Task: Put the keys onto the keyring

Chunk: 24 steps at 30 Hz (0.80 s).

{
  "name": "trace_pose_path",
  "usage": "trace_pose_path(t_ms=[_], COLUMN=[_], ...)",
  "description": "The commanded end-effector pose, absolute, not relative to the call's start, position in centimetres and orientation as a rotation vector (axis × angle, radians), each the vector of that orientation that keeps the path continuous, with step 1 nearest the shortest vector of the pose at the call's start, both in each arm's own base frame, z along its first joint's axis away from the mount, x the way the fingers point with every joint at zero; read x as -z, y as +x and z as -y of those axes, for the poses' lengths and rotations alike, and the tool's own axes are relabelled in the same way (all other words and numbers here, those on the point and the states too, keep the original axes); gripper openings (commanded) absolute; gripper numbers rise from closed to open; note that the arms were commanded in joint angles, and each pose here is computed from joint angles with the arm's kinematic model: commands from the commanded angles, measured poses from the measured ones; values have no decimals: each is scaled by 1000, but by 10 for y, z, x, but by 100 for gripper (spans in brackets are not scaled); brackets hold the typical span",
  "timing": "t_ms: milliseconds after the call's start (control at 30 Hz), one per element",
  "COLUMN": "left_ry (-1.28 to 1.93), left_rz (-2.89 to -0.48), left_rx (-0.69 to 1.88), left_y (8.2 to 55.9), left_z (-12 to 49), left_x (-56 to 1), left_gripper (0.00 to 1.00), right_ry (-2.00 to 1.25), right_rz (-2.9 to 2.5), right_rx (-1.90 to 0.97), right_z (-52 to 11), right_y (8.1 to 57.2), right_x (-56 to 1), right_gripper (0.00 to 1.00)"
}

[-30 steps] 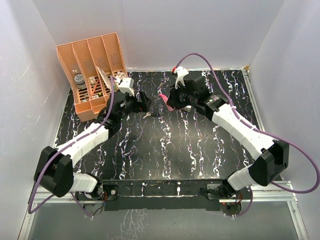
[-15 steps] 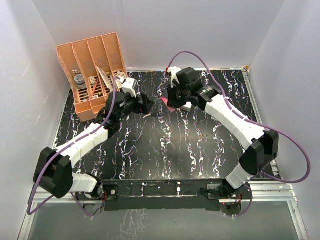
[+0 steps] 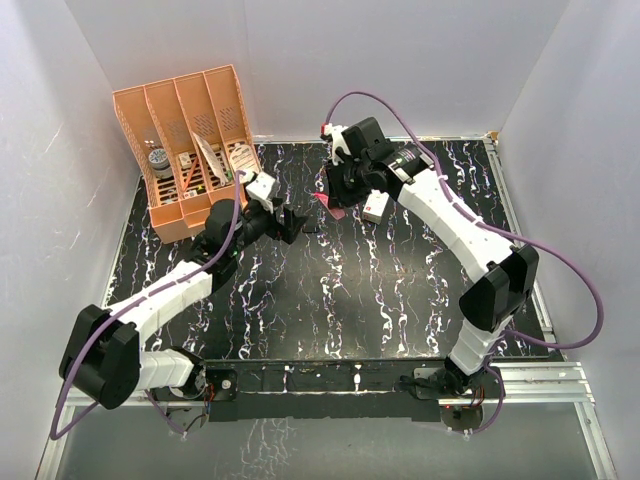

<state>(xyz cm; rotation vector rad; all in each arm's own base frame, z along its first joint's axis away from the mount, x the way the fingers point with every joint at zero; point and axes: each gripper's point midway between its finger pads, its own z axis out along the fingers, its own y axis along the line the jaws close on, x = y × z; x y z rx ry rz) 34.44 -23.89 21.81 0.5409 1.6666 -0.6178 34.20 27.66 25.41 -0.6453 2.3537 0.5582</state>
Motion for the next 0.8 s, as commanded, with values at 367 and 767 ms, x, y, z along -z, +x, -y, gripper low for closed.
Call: trace_pose_path(t_ms=[367,767], left_ry=[837,995], left_rz=[-1273,-1189], left_rx=[438,462], left_y=[351,348], left_z=[253,273], left_x=[-258,-246], left_gripper=[84,83], right_ry=[-686,-678], right_rz=[-2359,-2391], right_rx=[-652,-648], right_z=[-288,-291], right_y=[335,340], right_x=[-267,-263], right_gripper=[0,0])
